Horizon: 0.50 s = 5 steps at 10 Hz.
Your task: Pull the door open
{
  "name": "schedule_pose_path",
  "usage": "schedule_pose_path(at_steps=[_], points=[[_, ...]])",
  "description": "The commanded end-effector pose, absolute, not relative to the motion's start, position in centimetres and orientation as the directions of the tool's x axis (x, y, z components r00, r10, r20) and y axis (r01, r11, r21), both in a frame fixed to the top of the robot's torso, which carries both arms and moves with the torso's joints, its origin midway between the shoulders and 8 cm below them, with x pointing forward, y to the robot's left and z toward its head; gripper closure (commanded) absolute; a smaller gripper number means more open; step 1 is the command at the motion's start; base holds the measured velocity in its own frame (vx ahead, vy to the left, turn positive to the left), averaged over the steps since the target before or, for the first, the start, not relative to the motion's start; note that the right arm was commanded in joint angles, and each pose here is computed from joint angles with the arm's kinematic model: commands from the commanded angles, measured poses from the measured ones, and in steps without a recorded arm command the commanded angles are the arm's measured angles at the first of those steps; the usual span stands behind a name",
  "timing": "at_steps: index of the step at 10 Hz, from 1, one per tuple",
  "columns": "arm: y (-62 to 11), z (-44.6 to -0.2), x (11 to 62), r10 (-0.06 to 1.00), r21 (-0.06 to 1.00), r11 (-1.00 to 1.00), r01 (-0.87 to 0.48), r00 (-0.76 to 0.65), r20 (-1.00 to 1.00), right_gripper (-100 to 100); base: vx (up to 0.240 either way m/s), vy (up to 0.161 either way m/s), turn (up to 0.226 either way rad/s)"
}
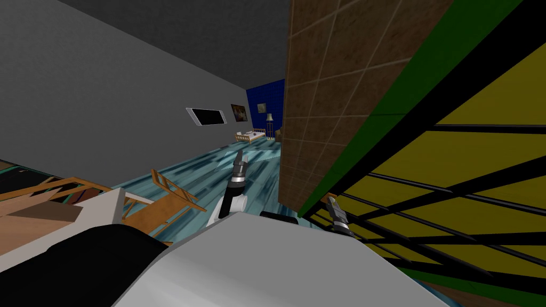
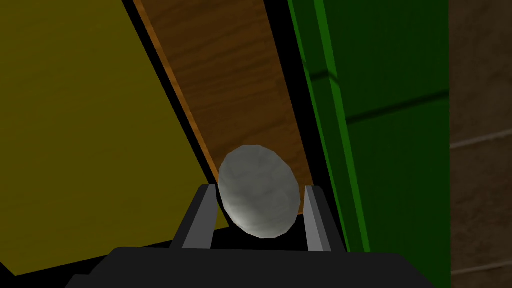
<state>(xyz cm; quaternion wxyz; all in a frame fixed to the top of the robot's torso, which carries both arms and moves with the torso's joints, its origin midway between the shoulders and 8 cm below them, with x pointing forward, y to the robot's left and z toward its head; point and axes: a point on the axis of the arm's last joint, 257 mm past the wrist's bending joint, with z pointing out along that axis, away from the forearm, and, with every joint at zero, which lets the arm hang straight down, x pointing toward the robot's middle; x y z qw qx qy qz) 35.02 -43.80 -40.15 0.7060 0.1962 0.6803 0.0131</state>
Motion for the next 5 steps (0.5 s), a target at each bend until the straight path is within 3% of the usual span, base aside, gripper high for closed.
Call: schedule_pose_path(at_steps=[1, 5], points=[[-43.65, -40.23, 35.06, 0.322, 0.332, 0.911, 0.245, 0.083, -0.943, 100, -0.026, -0.009, 0.019], [-43.58, -40.07, 35.41, 0.435, 0.452, 0.862, 0.231, 0.120, -0.892, 100, -0.026, -0.008, 0.023]])
